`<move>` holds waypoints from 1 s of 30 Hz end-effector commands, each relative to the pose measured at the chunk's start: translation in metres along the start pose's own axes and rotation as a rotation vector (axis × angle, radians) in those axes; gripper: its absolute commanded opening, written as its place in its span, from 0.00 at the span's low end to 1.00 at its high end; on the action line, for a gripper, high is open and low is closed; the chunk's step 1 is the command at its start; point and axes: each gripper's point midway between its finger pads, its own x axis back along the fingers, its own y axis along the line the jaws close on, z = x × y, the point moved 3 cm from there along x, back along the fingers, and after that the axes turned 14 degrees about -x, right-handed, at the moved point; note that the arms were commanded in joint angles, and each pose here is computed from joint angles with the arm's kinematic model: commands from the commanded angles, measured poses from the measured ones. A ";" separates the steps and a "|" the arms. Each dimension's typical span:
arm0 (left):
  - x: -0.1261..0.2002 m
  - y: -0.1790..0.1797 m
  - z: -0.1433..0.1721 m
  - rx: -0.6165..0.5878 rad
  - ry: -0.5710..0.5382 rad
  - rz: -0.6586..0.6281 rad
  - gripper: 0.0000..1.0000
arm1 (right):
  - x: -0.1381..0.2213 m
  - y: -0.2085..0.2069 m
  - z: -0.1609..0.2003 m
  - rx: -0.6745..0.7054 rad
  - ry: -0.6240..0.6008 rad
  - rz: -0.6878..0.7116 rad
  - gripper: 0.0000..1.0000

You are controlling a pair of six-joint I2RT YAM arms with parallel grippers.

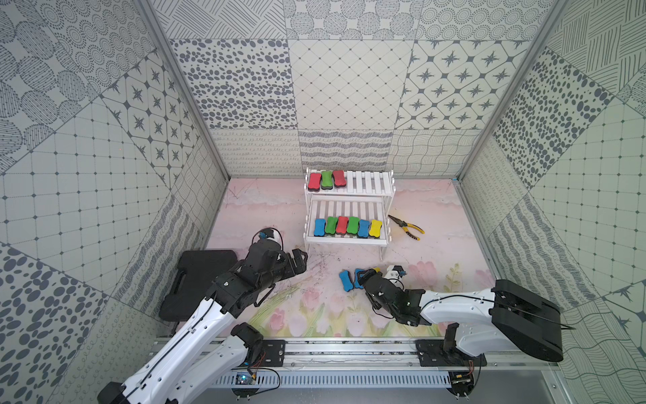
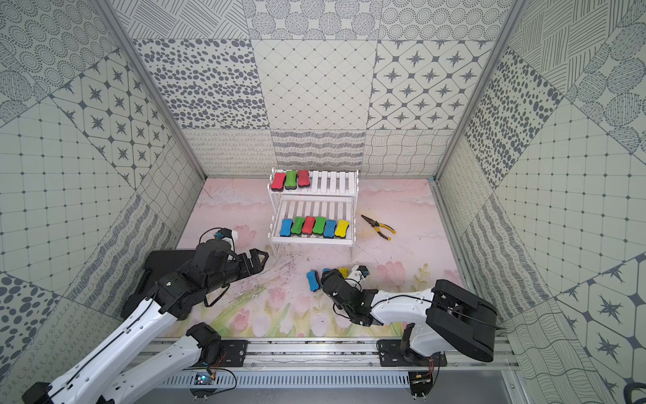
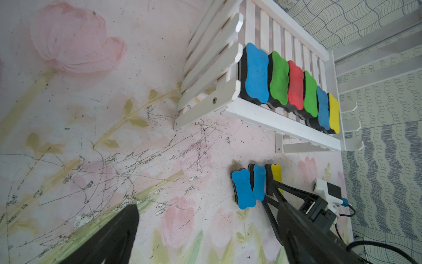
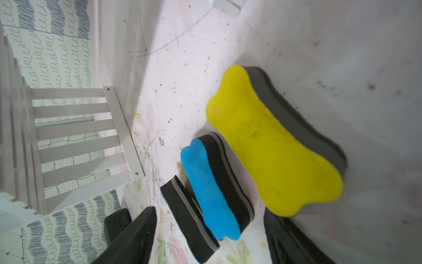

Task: Remove the whiteboard erasers from the shelf
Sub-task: Adjust the whiteboard eraser at the center of the board.

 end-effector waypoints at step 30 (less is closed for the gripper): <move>0.013 -0.002 -0.006 -0.023 -0.018 0.006 1.00 | -0.023 0.050 0.055 1.113 0.257 0.191 0.61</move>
